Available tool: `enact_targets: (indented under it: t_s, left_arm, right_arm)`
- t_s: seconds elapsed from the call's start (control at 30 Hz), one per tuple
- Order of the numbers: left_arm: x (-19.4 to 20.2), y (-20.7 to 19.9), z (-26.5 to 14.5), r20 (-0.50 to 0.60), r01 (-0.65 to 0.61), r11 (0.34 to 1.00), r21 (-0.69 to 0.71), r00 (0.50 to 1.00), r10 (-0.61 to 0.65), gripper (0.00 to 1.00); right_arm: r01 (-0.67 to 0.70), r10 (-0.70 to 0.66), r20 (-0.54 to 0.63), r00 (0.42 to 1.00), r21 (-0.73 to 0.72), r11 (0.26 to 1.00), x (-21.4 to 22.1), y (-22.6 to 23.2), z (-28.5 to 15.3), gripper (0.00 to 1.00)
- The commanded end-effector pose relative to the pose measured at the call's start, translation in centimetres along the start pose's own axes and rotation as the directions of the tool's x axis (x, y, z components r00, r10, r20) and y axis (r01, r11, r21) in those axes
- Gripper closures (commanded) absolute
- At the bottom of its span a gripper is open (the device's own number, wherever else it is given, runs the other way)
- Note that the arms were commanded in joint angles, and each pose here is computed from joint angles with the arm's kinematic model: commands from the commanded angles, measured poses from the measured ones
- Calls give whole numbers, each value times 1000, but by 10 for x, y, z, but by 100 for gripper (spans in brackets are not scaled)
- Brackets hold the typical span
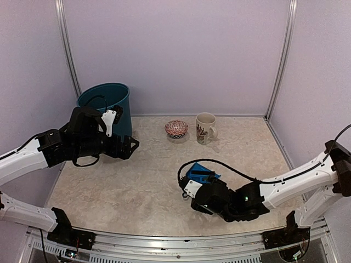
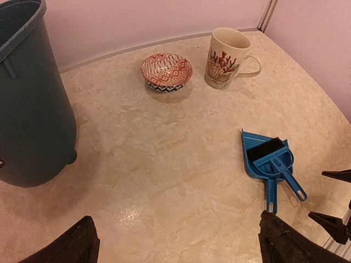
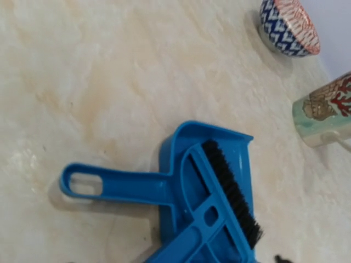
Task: Sweep away the paper scraps from the table
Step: Put down the broom in the dustpan, then reset both arms
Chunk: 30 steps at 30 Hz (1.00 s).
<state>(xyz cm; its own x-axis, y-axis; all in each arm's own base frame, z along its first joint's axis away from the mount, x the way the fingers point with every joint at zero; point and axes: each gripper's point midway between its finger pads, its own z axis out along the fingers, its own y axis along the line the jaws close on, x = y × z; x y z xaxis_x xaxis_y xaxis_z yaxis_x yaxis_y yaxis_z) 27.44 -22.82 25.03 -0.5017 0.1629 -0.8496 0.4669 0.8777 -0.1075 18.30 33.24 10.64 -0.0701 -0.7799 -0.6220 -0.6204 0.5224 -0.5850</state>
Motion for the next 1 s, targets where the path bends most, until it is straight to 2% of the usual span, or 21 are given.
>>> enact_targets:
  t_s: [0.0, 0.1, 0.2, 0.23, 0.4, 0.7, 0.8, 0.97]
  left_arm:
    - [-8, -2, -2, 31, 2, 1000, 23, 1000, -3, 1]
    - [-8, -3, -5, 38, 6, 999, 37, 999, -7, 1]
    - [-7, -2, -8, 50, 11, 999, 37, 999, -13, 1]
    - [-6, -2, -9, 56, 14, 999, 38, 998, -16, 1]
    - [1, 0, -12, 65, 25, 999, 47, 998, -28, 1]
    - [29, 15, -10, 66, 142, 989, 38, 987, -144, 1]
    - [42, 31, -3, 54, 218, 976, 8, 974, -218, 1]
    - [56, 65, 6, 77, 325, 944, -54, 944, -321, 1]
  right_arm:
    - [-111, 114, 60, 992, -64, 992, -23, -12, -24, 20]
    - [-187, 193, 89, 977, -72, 980, -31, -34, -34, 14]
    - [-292, 297, 91, 950, -66, 954, -28, -63, -37, 1]
    - [-322, 327, 93, 941, -62, 945, -26, -73, -38, 0]
    - [-500, 491, 166, 855, 15, 866, -3, -141, -44, 0]
    - [-711, 666, 249, 703, 264, 652, 100, -253, -33, 0]
    - [-722, 688, 247, 682, 374, 581, 138, -274, -23, 0]
    - [-711, 688, 256, 679, 462, 530, 180, -289, -3, 0]
